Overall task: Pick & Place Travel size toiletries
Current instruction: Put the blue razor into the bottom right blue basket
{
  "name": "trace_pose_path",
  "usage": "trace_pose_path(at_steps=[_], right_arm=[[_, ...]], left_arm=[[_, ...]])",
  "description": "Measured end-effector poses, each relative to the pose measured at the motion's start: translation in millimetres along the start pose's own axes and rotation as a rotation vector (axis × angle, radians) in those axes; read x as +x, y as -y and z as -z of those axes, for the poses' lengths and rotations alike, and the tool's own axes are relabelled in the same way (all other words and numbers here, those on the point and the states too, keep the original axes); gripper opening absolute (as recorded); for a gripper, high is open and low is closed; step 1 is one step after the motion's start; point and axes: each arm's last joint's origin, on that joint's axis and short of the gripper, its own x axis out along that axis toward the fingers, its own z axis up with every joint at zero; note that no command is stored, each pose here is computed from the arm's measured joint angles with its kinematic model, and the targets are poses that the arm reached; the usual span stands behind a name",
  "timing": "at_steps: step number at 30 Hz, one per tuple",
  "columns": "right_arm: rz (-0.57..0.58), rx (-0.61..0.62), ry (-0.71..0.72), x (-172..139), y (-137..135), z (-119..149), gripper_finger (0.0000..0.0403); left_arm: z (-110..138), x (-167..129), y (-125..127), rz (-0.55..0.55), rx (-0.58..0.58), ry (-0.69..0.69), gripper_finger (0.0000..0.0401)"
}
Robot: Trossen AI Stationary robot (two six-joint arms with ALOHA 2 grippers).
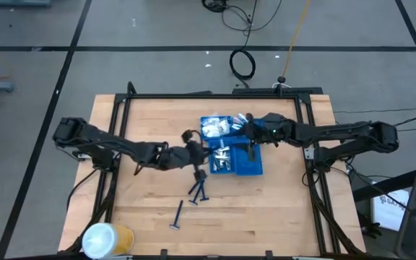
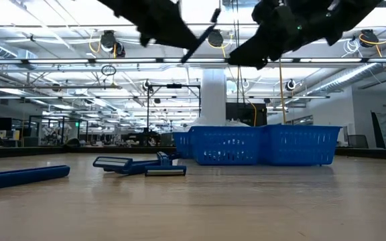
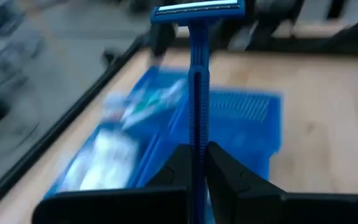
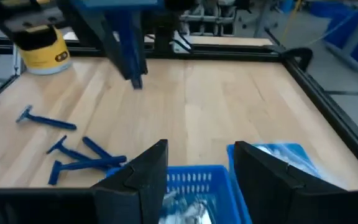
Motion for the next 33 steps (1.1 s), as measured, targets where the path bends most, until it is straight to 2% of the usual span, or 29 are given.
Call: trace_pose_path(at_steps=[5, 8, 13, 17, 24, 28, 33], right_arm=[[-0.027, -0.019, 0.053, 23, -4, 5, 0.0171], [-0.041, -0.028, 0.08, 30, -7, 6, 0.0171], [-0.135, -0.035, 0.12, 31, -11, 3, 0.0172], [-0.138, -0.041, 0.15, 31, -12, 0, 0.0171], [-0.137, -0.047, 0.156, 31, -11, 0, 0.017], [-0.136, -0.05, 0.17, 31, -11, -2, 0.0152], [-0.145, -0.056, 0.18, 31, -14, -3, 0.0102]], left_arm=[[-4, 24, -10, 0.11, 0.029, 0.079, 0.0006], [-3, 30, -17, 0.09, 0.026, 0.07, 0.0012], [-1, 33, -26, 0.082, 0.026, 0.043, 0.0006], [-3, 35, -28, 0.135, -0.002, 0.053, 0.0014], [-3, 35, -28, 0.144, -0.006, 0.05, 0.0007], [-2, 35, -27, 0.145, -0.015, 0.049, 0.0018], [-3, 34, -27, 0.159, -0.018, 0.049, 0.0006]])
